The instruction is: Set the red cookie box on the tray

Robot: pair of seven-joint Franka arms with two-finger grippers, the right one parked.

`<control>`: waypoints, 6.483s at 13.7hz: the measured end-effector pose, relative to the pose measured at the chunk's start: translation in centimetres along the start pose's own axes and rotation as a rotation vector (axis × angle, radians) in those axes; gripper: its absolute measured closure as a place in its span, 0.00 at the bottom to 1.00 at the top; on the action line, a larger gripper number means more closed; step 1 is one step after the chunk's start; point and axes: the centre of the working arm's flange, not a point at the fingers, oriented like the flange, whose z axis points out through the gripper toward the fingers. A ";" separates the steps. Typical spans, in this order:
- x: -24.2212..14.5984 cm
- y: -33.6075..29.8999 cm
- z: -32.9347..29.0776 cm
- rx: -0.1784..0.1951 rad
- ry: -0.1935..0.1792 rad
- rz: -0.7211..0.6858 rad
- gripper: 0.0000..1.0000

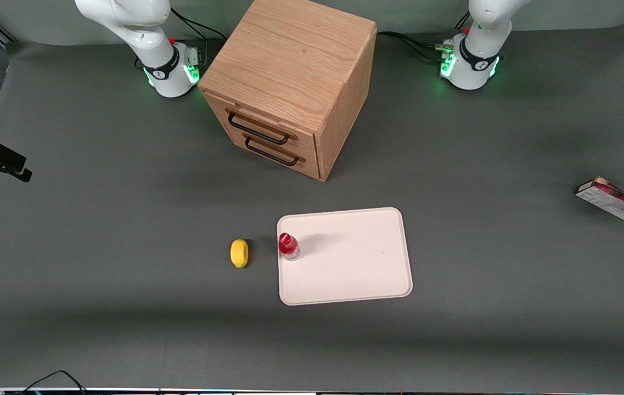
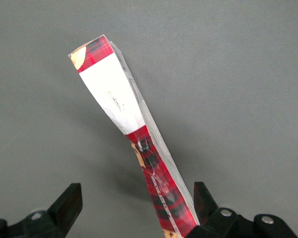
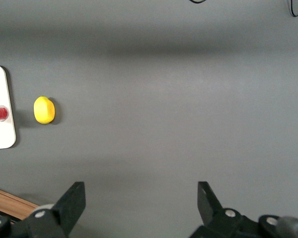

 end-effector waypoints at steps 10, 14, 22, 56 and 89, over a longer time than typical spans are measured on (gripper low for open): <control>1.2 -0.1 5.8 -0.016 0.060 -0.006 0.00; 1.1 -0.6 6.4 -0.016 0.052 -0.003 0.21; 1.3 -0.8 6.6 -0.014 0.060 0.049 0.62; -16.6 48.2 -25.3 -0.029 -0.020 0.537 0.96; -26.3 63.9 1.9 -0.139 0.060 0.460 0.00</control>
